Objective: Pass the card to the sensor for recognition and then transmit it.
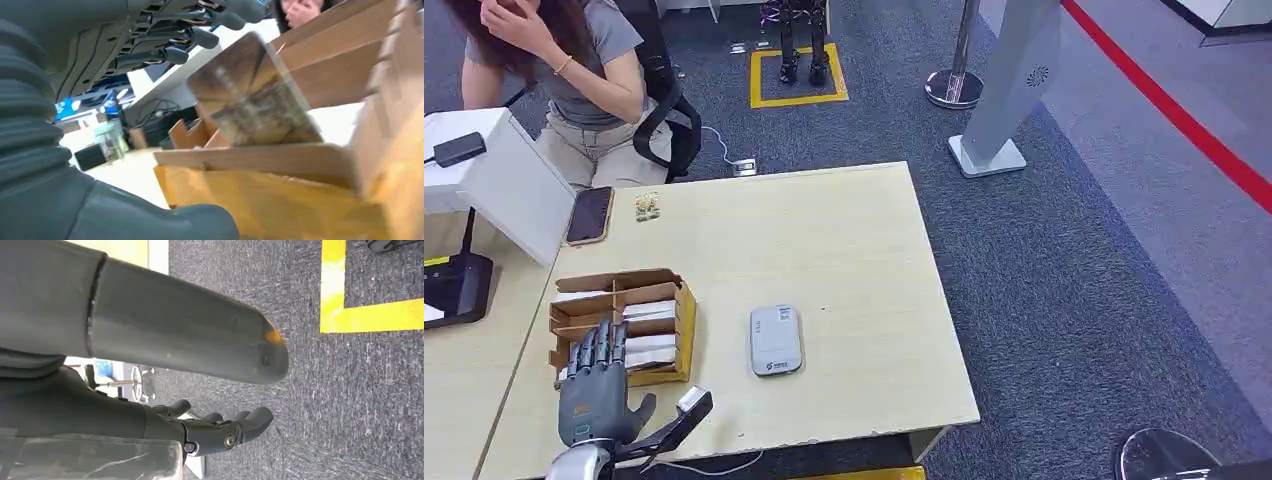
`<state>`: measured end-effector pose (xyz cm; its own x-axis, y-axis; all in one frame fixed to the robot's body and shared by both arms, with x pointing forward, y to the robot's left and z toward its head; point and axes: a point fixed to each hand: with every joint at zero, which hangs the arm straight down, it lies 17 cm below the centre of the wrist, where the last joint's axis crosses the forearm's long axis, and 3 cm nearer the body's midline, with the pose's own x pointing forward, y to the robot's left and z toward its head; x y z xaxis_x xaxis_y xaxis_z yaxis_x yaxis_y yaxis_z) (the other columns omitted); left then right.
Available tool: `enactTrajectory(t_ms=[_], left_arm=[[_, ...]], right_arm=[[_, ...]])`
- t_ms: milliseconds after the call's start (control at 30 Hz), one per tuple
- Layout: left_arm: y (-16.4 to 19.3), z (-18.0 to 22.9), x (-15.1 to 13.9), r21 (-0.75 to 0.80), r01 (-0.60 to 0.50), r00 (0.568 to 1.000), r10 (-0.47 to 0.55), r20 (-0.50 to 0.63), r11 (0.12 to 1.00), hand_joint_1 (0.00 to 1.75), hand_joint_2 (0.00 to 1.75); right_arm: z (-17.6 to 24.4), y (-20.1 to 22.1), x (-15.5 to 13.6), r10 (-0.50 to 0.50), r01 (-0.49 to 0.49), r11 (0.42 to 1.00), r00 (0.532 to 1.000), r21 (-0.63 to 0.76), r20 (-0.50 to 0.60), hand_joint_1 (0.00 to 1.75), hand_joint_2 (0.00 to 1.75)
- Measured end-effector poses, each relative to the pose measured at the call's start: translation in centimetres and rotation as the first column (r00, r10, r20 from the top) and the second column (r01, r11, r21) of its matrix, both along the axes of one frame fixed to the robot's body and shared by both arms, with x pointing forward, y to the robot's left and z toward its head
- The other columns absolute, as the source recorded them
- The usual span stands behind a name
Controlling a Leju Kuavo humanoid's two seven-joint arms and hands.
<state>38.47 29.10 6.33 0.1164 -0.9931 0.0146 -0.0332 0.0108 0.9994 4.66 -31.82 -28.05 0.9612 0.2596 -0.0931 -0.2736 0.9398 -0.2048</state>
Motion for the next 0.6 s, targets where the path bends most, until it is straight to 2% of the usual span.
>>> enactTrajectory(t_ms=[600], left_arm=[[-0.96, 0.06, 0.16, 0.028, 0.033, 0.999, -0.033, 0.002, 0.999, 0.00, 1.75]], right_arm=[[-0.01, 0.01, 0.13, 0.004, -0.004, 1.000, 1.000, 0.001, 0.007, 0.00, 0.00]])
